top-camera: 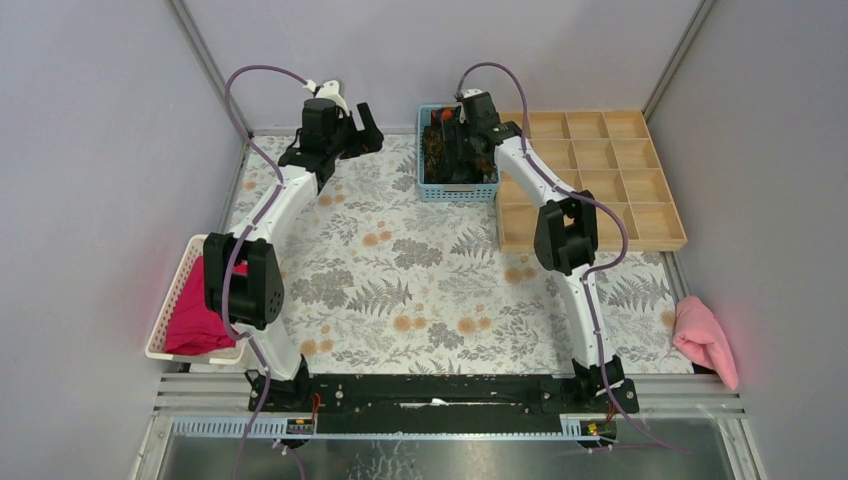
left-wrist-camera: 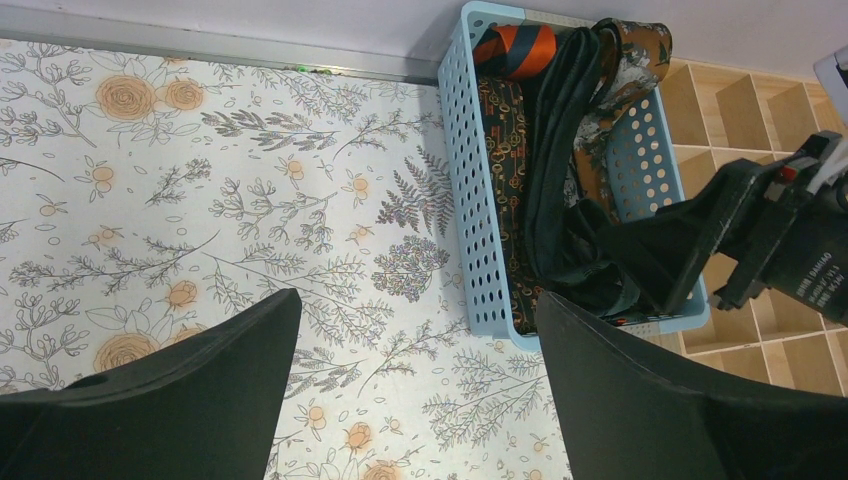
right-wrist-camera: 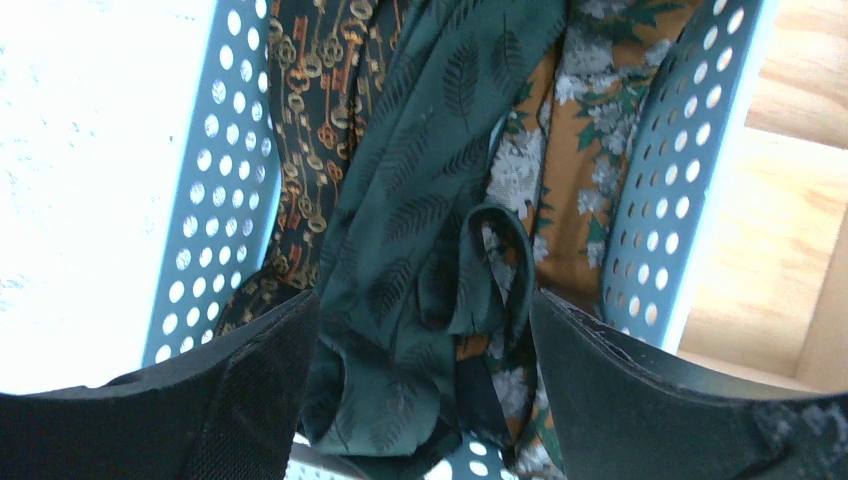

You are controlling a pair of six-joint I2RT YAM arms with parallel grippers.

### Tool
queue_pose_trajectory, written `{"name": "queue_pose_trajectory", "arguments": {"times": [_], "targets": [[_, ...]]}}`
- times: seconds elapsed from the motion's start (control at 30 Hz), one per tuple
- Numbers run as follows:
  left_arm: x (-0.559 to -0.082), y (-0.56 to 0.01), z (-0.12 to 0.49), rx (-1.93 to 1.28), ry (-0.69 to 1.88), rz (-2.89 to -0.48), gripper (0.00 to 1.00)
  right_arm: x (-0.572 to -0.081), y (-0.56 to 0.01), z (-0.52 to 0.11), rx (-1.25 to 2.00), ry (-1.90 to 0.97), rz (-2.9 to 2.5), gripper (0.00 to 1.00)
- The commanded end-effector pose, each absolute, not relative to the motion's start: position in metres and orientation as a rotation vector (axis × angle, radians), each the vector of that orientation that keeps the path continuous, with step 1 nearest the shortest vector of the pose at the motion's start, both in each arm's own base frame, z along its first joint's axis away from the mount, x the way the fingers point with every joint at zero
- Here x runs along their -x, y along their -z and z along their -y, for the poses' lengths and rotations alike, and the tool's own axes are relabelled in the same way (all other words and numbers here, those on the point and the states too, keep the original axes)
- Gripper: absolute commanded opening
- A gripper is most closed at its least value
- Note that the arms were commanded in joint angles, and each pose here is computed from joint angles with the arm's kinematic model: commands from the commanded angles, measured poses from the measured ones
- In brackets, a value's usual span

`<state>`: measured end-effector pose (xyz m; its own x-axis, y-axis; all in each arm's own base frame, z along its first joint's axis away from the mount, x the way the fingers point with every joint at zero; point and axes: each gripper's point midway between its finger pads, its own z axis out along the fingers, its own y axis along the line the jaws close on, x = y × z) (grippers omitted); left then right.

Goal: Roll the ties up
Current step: Pick up the tie from the bin.

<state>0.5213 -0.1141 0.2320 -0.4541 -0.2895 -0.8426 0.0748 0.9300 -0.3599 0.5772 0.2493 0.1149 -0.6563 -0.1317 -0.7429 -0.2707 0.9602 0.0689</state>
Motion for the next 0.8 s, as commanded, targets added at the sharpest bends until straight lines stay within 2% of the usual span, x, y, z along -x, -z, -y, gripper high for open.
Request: {"name": "queue_pose_trajectory", "arguments": {"times": [0.0, 0.13, 0.2, 0.5, 0.77], "targets": [[-0.535, -0.230, 0.108, 0.156, 0.419, -1.972, 0.94, -0.593, -0.126, -0.266, 0.263, -0.293, -2.235, 0.81], [-0.537, -0.225, 0.106, 0.161, 0.420, -1.982, 0.94, -0.602, -0.121, -0.276, 0.237, -0.343, -2.208, 0.69], [-0.537, -0.224, 0.105, 0.159, 0.414, -1.985, 0.94, -0.603, -0.116, -0.284, 0.242, -0.393, -2.200, 0.68], [-0.537, -0.222, 0.101, 0.162, 0.403, -1.980, 0.94, -0.614, -0.087, -0.297, 0.196, -0.461, -2.194, 0.70], [-0.537, -0.219, 0.104, 0.148, 0.424, -1.985, 0.94, -0.622, -0.070, -0.291, 0.175, -0.404, -2.201, 0.69]]}}
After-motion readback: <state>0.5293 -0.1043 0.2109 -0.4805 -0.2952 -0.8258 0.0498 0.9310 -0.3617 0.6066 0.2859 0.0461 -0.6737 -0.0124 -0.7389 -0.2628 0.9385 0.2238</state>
